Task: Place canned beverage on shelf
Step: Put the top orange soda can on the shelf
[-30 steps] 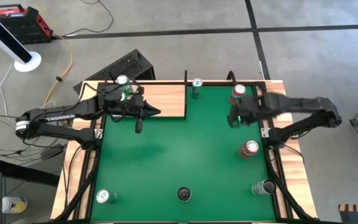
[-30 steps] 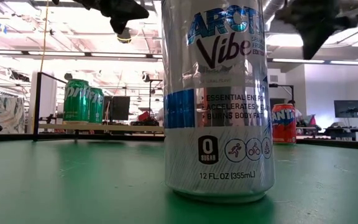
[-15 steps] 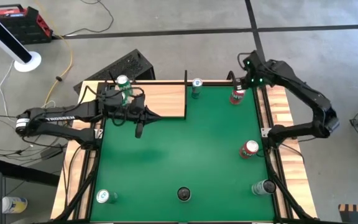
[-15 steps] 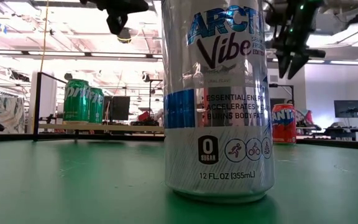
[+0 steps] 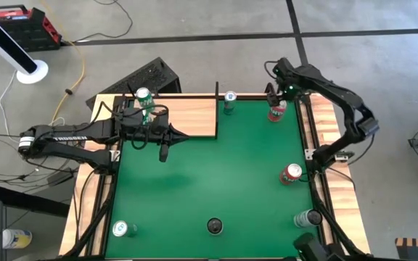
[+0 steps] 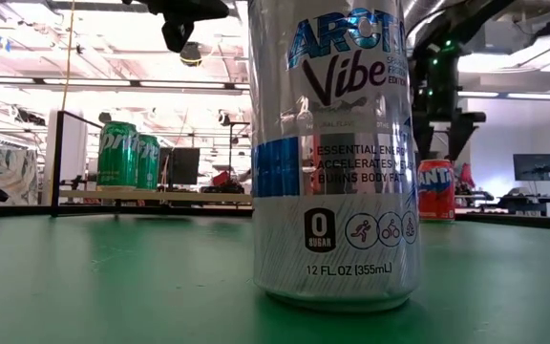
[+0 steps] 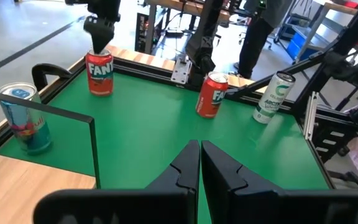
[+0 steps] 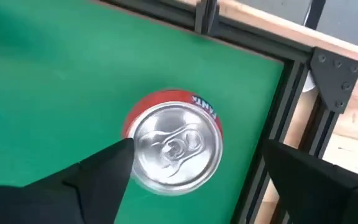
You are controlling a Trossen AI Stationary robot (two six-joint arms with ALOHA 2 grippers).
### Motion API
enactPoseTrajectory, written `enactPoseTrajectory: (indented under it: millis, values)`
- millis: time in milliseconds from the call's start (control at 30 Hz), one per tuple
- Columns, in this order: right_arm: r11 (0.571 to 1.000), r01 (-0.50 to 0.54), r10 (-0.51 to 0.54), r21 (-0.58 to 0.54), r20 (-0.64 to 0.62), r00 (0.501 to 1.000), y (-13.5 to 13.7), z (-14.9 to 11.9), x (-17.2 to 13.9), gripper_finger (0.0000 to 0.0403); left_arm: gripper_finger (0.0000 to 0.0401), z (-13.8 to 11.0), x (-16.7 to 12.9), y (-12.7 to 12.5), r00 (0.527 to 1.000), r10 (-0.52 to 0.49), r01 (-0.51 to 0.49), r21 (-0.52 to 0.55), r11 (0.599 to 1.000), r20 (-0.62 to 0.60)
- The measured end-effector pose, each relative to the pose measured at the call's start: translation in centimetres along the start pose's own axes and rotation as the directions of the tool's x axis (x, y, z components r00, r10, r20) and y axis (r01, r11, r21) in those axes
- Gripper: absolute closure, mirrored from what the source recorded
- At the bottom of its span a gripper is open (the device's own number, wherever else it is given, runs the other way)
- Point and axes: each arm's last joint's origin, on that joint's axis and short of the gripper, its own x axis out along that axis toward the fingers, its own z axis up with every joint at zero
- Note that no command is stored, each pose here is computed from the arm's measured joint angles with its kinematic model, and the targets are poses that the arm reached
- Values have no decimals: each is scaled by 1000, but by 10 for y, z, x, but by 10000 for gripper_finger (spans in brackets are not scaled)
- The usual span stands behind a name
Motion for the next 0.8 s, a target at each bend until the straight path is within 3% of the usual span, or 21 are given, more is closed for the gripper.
enactPoseTrajectory:
  millis: [267, 800]
  values:
    - [999, -46, 46, -19, -13, 999, 9, 9, 15, 3, 401, -3, 0, 1, 999, 7, -7, 0, 1000, -33]
    - [1000, -24, 24, -5, 23, 999, 2, 3, 0, 4, 401, -6, 0, 1, 998, 12, -10, 41, 999, -59]
